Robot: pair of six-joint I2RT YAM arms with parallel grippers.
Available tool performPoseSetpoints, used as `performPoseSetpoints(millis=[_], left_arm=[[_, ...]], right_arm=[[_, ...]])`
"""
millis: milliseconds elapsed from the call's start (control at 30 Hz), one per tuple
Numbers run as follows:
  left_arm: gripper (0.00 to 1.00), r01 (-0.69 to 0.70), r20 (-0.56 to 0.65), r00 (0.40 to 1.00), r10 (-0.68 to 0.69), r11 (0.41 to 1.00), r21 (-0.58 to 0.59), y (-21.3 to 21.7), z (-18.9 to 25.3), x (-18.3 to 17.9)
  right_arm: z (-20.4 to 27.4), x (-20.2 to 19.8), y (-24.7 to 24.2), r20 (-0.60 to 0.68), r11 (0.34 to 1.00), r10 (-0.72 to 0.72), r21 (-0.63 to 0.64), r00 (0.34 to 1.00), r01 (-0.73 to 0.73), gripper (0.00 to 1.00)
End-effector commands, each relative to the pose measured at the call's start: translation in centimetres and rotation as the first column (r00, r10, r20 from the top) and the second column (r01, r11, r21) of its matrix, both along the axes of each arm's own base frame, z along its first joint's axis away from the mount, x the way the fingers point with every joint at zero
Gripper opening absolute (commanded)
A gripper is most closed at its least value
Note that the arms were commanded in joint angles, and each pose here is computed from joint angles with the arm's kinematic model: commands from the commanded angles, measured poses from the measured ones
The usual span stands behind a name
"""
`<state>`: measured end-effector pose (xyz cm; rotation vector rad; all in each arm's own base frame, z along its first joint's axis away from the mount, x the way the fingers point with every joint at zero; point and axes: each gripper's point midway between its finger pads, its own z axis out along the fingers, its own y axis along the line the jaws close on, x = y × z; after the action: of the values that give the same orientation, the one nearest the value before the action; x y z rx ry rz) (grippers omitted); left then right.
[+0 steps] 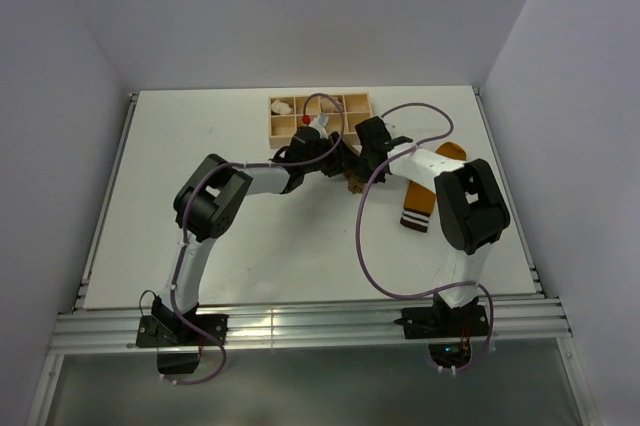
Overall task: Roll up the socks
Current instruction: Roll the sock at the center of the board.
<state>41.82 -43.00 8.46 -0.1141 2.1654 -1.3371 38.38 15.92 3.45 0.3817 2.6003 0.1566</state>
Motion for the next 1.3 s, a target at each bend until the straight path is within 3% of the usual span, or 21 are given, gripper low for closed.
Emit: performPoseSetpoints(millis=[0,533,867,1100,1267], left_arm=[[0.51,0.037,-0.021,0.999,-0.036,0.998,0.053,-0.9,-1.5,-0.6],[0.54,0.130,-0.068,0.990,-0.122,0.983,0.131,-2.7,-3.3,-2.2],[0.42,0.161,-0.119,0.983,-0.139,0.966,0.201,-2.6,-6.3,-3.0],[0.42,0.158,-0.114,0.984,-0.137,0.968,0.195,-3.0,-6.1,-2.6],[0.05,0.163,-0.124,0.982,-0.143,0.973,0.163,-2.9,-6.3,-3.1]], right_arm=[[-1.6,-1.7,-2.0,-0.085,0.993,-0.006,-0.116,0.996,-0.003,0.00],[-0.9,-1.1,-1.1,-0.078,0.990,0.015,-0.139,0.997,-0.025,0.00],[0.2,-0.1,0.0,-0.045,0.985,0.059,-0.162,0.997,-0.065,0.01],[0.3,0.1,1.2,-0.056,0.971,0.115,-0.202,0.992,-0.125,0.02],[0.6,0.0,2.1,-0.020,0.978,0.135,-0.157,0.991,-0.137,0.11]])
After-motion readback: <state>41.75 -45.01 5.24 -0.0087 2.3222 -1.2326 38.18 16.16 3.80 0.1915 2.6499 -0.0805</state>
